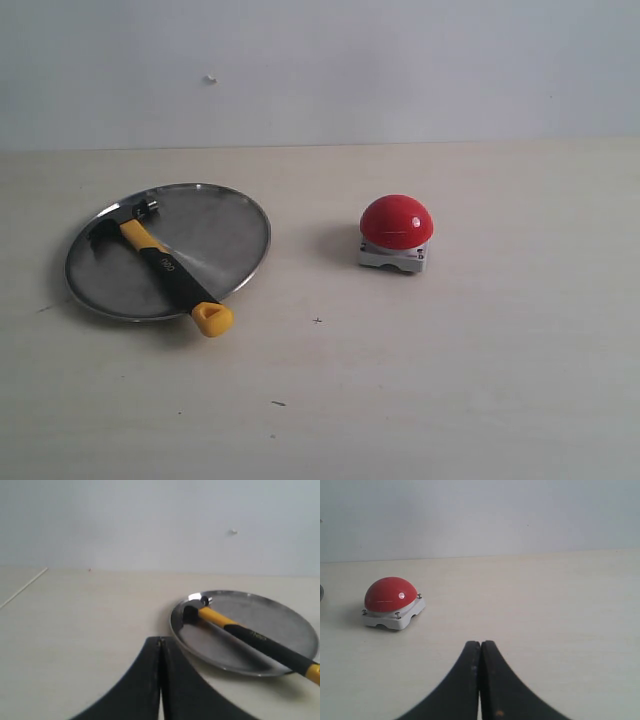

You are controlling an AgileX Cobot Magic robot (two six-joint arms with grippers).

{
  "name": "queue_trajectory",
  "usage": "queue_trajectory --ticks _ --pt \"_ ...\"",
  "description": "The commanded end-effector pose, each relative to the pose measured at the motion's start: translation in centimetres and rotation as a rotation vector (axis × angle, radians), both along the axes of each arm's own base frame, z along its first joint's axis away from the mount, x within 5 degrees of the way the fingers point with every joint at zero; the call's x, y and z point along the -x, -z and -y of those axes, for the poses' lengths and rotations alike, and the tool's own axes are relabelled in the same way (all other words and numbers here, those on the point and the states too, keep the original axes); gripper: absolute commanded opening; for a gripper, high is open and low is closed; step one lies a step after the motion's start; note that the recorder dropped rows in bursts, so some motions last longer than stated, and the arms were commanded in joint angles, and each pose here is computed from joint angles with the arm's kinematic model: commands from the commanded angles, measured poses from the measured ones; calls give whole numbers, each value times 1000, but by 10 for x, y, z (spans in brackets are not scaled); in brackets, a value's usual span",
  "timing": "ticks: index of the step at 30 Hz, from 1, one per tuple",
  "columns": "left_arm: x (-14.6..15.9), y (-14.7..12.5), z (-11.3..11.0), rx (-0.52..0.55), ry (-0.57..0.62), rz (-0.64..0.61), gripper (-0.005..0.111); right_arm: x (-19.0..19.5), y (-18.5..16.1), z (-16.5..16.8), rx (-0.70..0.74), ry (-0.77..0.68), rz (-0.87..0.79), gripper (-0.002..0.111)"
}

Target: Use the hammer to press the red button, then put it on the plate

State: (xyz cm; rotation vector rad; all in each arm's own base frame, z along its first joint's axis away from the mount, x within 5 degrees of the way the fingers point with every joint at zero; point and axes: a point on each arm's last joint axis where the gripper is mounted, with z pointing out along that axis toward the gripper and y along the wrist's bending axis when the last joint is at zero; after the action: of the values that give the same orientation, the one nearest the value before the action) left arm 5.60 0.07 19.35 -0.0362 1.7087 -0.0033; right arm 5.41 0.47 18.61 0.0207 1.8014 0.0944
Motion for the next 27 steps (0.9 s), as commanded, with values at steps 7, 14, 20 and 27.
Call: queue_trajectory --ticks 7,14,20,27 --pt "3 11 -1 -14 -6 -118 0 0 1 0 -1 5 10 0" --pt "3 11 -1 -14 -6 -118 0 0 1 0 -3 6 10 0" --pt "3 11 -1 -14 -6 -118 0 0 1 0 -1 5 10 0" --pt "3 11 -1 -14 -6 -118 0 0 1 0 -3 6 10 0"
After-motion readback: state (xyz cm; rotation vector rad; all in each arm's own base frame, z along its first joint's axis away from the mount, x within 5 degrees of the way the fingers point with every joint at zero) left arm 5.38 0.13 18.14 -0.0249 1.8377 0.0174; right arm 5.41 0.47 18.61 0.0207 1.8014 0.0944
